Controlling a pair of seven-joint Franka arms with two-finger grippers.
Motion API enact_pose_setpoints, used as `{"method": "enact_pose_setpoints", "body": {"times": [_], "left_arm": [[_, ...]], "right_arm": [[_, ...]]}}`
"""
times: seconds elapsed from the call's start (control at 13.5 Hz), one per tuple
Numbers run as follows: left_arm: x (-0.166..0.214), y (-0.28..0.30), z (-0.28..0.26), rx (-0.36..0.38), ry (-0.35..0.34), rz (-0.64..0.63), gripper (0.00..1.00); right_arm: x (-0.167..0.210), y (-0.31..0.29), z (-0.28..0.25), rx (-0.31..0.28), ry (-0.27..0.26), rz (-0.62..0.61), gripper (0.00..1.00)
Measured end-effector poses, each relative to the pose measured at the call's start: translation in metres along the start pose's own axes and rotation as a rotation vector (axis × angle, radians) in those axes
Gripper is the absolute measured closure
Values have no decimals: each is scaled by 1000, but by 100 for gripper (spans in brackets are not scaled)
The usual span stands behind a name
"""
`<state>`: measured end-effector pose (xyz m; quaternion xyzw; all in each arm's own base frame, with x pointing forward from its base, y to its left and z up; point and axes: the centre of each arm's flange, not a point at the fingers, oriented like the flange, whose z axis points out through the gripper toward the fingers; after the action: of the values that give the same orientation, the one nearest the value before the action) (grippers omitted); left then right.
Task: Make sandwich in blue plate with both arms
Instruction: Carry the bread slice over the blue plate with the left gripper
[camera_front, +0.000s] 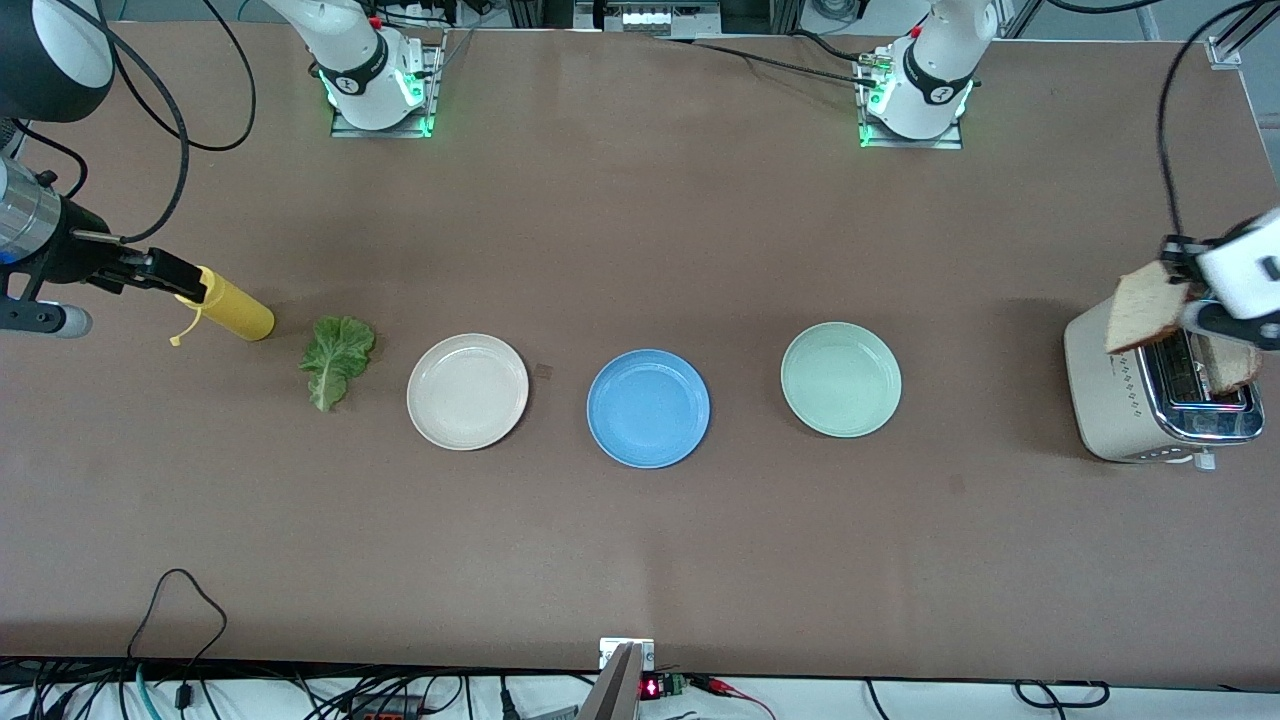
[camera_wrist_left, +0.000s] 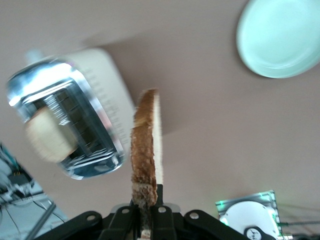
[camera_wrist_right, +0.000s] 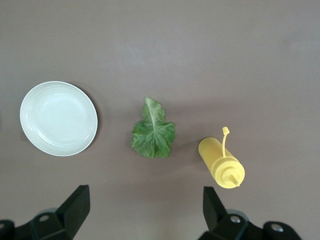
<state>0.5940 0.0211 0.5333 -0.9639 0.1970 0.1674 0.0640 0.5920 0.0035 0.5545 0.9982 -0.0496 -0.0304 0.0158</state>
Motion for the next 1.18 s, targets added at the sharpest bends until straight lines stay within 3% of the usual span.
{"method": "enact_pose_setpoints", "body": {"times": [0.15, 0.37, 0.52, 0.74, 0.96, 1.18], "left_arm": [[39, 61, 14, -59, -18, 128, 91], [104, 163, 53, -236, -18, 244, 91], [145, 223, 75, -367, 41, 226, 91], [188, 290, 82, -627, 169, 113, 92], [223, 300, 111, -866, 229, -17, 92], [252, 302, 158, -1062, 265, -42, 92]], "right_arm": [[0, 0, 0, 0, 0, 0, 0], [0, 0, 0, 0, -1, 0, 0], [0, 0, 0, 0, -1, 0, 0], [0, 0, 0, 0, -1, 0, 0], [0, 0, 0, 0, -2, 1, 0], [0, 2, 1, 0, -3, 3, 0]]}}
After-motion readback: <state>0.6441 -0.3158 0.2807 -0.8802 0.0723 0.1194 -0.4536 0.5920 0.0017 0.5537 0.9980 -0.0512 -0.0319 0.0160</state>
